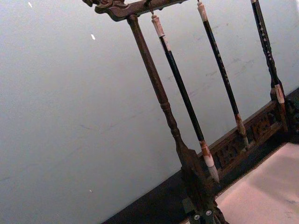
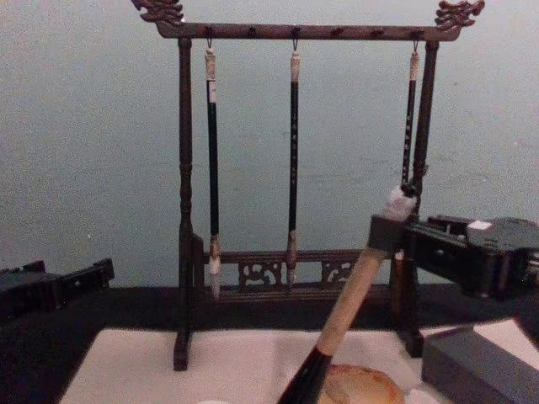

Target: Pick up the brush from the inkstone, write on the paper, then place the brush back to its original position.

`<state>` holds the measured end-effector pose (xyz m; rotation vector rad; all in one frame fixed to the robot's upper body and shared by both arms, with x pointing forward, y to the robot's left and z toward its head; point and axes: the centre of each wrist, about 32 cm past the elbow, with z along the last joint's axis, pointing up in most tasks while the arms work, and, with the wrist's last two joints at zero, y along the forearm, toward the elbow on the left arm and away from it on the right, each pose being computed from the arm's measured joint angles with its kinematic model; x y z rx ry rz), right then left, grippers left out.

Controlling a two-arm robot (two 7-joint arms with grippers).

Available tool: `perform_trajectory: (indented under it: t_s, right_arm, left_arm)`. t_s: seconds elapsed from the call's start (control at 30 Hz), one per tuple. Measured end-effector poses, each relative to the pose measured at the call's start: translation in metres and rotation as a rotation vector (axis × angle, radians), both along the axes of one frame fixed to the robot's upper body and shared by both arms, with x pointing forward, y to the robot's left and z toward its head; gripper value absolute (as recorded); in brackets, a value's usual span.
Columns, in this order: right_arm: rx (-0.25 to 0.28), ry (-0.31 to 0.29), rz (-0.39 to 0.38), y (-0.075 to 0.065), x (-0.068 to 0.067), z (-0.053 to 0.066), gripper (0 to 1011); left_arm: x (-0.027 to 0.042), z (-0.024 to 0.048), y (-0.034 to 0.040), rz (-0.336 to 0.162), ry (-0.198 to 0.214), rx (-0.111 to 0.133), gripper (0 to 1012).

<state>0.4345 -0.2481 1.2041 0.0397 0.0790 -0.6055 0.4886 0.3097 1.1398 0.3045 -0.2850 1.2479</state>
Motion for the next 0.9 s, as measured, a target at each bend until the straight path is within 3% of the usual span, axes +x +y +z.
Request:
perform_trajectory:
  t_s: [0.9]
  right_arm:
    - [0.021, 0.023, -0.129, -0.055, -0.014, 0.003, 171]
  left_arm:
    - [0.0, 0.0, 0.0, 0.0, 0.0, 0.0, 1002]
